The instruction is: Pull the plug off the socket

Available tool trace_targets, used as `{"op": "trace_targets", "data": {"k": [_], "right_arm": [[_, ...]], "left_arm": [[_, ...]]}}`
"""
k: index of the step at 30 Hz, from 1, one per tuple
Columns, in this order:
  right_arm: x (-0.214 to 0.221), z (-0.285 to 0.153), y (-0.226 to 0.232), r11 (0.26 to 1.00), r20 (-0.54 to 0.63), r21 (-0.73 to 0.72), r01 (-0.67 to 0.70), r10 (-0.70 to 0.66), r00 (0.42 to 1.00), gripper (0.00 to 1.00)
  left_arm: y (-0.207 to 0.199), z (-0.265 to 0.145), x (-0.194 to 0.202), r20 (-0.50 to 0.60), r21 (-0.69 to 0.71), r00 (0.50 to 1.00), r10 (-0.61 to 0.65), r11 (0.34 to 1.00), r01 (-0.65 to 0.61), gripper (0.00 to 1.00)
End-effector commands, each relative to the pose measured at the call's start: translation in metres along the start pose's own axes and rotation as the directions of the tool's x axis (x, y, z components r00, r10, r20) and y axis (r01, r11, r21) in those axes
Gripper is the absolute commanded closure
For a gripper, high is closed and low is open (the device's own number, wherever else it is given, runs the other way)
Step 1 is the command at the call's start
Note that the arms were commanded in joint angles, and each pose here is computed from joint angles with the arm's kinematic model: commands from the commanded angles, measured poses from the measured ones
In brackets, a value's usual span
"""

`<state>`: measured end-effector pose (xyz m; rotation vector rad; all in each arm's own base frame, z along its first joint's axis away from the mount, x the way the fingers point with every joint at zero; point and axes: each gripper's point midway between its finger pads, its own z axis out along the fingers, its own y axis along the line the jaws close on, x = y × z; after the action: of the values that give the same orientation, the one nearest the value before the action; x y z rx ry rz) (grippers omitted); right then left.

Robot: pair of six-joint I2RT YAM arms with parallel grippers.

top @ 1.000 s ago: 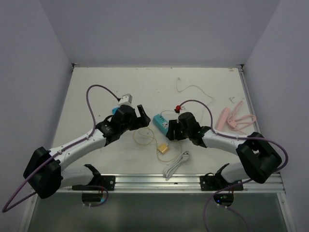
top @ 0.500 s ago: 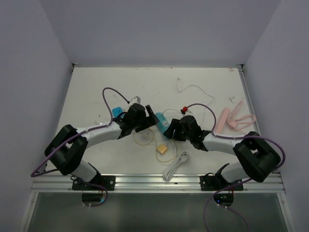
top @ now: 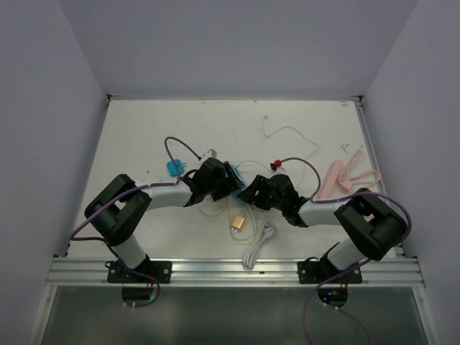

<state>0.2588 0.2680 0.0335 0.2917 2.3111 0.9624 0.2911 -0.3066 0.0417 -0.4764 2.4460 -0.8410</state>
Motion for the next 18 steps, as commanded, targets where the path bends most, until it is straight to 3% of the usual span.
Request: {"op": "trace_targets", "data": {"k": [1,7,11,12,14,15,18], "right_arm": [[0.010,0.000,-0.015,0.999,-0.015,0.041,-0.029,0.030,0.999,1.00],[0.011,-0.001,-0.012,0.999,-0.016,0.039,0.010,-0.009,1.000,1.00],[0.012,-0.002,-0.010,0.999,-0.017,0.041,0.036,-0.035,0.999,0.92],[0.012,-0.002,-0.008,0.998,-0.014,0.040,0.038,-0.038,0.999,0.87],[0.011,-0.003,-0.007,0.998,-0.012,0.039,0.042,-0.042,0.999,0.80],[0.010,-0.005,-0.005,0.998,-0.008,0.033,0.048,-0.048,0.999,0.69],[0.010,-0.009,-0.003,0.997,-0.012,0.032,0.072,-0.072,0.997,0.45]], "left_arm": [[-0.022,0.002,-0.006,0.027,0.076,0.999,-0.039,0.996,0.037,0.28],[-0.020,0.004,-0.009,0.046,0.066,0.998,-0.044,0.997,0.041,0.46],[-0.023,0.008,-0.011,0.050,0.061,0.998,-0.044,0.997,0.041,0.57],[-0.024,0.009,-0.012,0.052,0.061,0.998,-0.046,0.997,0.043,0.64],[-0.024,0.010,-0.012,0.052,0.058,0.998,-0.046,0.997,0.043,0.66],[-0.024,0.010,-0.013,0.053,0.056,0.998,-0.045,0.998,0.042,0.72],[-0.020,0.008,-0.013,0.057,0.040,0.998,-0.027,0.999,0.025,0.78]]}}
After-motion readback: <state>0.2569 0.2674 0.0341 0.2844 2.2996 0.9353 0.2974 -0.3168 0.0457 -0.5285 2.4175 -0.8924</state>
